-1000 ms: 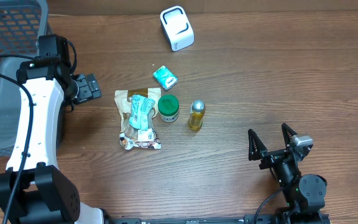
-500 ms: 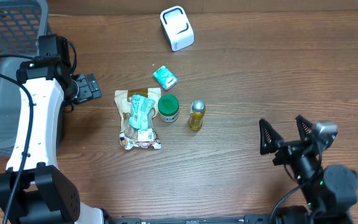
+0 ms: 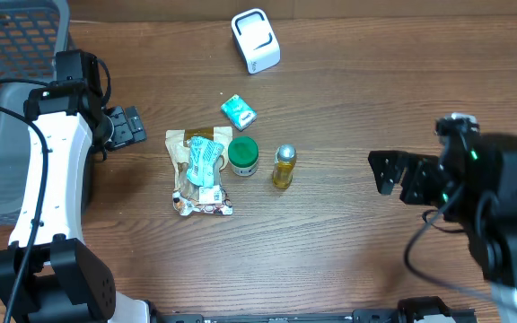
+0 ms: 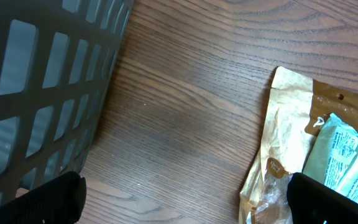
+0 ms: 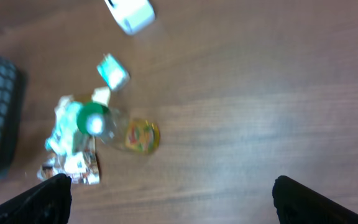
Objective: Scan the item barcode
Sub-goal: 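Raise the right gripper and move it left toward the yellow bottle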
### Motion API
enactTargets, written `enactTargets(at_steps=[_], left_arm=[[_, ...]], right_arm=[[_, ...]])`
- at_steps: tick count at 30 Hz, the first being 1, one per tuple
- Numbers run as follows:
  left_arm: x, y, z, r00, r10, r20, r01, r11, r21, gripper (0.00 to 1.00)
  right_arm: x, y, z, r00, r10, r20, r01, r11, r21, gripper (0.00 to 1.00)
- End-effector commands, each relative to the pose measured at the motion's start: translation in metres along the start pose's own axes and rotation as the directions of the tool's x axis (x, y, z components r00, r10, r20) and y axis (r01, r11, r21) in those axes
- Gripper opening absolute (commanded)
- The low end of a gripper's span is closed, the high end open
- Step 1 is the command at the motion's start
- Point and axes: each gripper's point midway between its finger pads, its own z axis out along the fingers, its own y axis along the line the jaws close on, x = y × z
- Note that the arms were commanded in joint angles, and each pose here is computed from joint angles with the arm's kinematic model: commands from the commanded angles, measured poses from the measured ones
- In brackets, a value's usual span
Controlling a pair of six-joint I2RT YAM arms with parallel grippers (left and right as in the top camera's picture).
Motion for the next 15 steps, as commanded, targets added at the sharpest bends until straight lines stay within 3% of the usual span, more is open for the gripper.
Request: enactTargets(at_steps=[1,11,12,14,15], left_arm=[[-0.008,0.002,-0.011,0.999,0.008,0.038,-0.008,1.000,-0.004,1.00],[-0.008,0.002,-0.011,0.999,0.009,0.038,-0.009,1.000,-0.004,1.00],[-0.008,0.002,-0.011,0.999,0.009,0.038,-0.009,1.000,-0.004,1.00],[-0.008,0.002,-0.011,0.999,0.009,0.038,-0.009,1.000,-0.004,1.00],[-0.008,0.002,-0.011,0.999,0.009,0.038,-0.009,1.000,-0.004,1.00]], right_arm=[[0.000,0.008,0.014,0.996,0.028,-0.081,-0.032,0.998,-0.049,1.00],[0.008,0.047,0.061,0.953,0.049,-0.299,-0.143,0.943,-0.300,1.00],[0.009,0.048,0.066,0.947,0.053,-0.316,-0.155,0.939,-0.306,0.94],[0.011,0.047,0.073,0.938,0.059,-0.341,-0.169,0.938,-0.301,0.72],[0.013,0.047,0.077,0.934,0.058,-0.354,-0.172,0.939,-0.299,0.68]])
